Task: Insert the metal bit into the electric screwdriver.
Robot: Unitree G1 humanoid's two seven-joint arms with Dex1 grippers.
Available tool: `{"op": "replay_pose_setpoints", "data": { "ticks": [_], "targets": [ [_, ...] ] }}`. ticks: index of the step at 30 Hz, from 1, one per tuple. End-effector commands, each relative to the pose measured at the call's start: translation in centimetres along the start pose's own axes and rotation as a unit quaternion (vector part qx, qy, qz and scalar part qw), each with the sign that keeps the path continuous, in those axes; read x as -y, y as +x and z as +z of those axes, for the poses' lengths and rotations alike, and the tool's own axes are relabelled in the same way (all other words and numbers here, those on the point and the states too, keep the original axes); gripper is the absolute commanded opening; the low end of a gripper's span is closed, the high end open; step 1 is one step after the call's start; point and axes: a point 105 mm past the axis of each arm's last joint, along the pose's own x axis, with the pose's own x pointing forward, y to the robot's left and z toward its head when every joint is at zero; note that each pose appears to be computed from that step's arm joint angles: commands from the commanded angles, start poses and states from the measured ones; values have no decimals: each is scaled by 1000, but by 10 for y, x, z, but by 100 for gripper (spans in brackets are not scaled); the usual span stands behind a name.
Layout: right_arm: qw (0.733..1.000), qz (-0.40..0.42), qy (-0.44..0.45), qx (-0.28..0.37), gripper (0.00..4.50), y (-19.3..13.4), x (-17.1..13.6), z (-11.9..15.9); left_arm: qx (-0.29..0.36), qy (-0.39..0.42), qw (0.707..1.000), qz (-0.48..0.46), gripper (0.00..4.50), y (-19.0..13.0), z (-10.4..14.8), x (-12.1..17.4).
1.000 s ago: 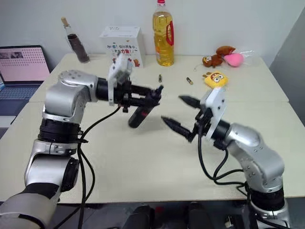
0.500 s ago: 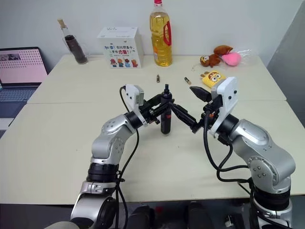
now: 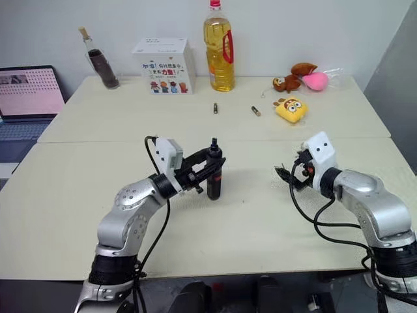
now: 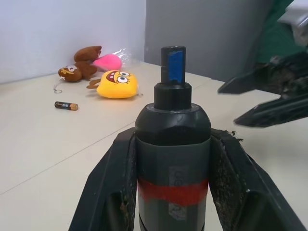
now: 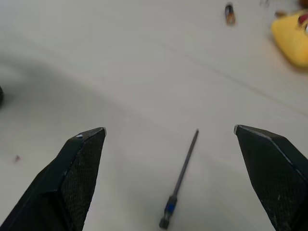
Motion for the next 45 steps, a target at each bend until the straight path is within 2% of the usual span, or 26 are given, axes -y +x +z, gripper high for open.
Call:
{"op": "replay_pose_setpoints", "data": {
  "ticks": [1,6,10,14,20,21,22,27,29,32,34,40,45],
  "targets": [
    [1000,-2,-3,-29,450,10,10,-6,-25,-5,1000,2,164,-10,-9,3],
    [998,-8,-12,-65,450,22,22,-19,-49,3,999,6,164,-23,-14,4],
    [996,-3,15,-85,450,34,27,-25,-41,10,999,4,164,-22,-8,6],
    [995,6,28,-96,450,44,24,-28,-15,20,1000,-13,164,-6,7,9],
    [990,19,49,-132,450,52,18,-43,46,28,997,-60,164,22,44,22],
    [989,20,47,-140,432,53,18,-46,57,31,996,-64,164,26,50,23],
    [988,22,41,-146,432,53,18,-48,65,33,995,-67,164,29,54,23],
    [987,47,30,-153,325,55,8,-51,61,52,995,-60,164,37,50,20],
    [986,55,25,-157,264,55,4,-53,59,50,996,-52,164,37,46,19],
    [983,75,7,-167,187,55,-7,-62,52,8,998,-28,164,32,23,16],
    [981,89,3,-170,154,55,-15,-65,42,6,999,-14,164,30,7,14],
    [982,89,-1,-169,4,55,-18,-65,54,-3,998,8,164,29,-1,13],
    [986,66,8,-153,4,56,-8,-59,41,1,999,11,164,21,-4,14]
  ]
}}
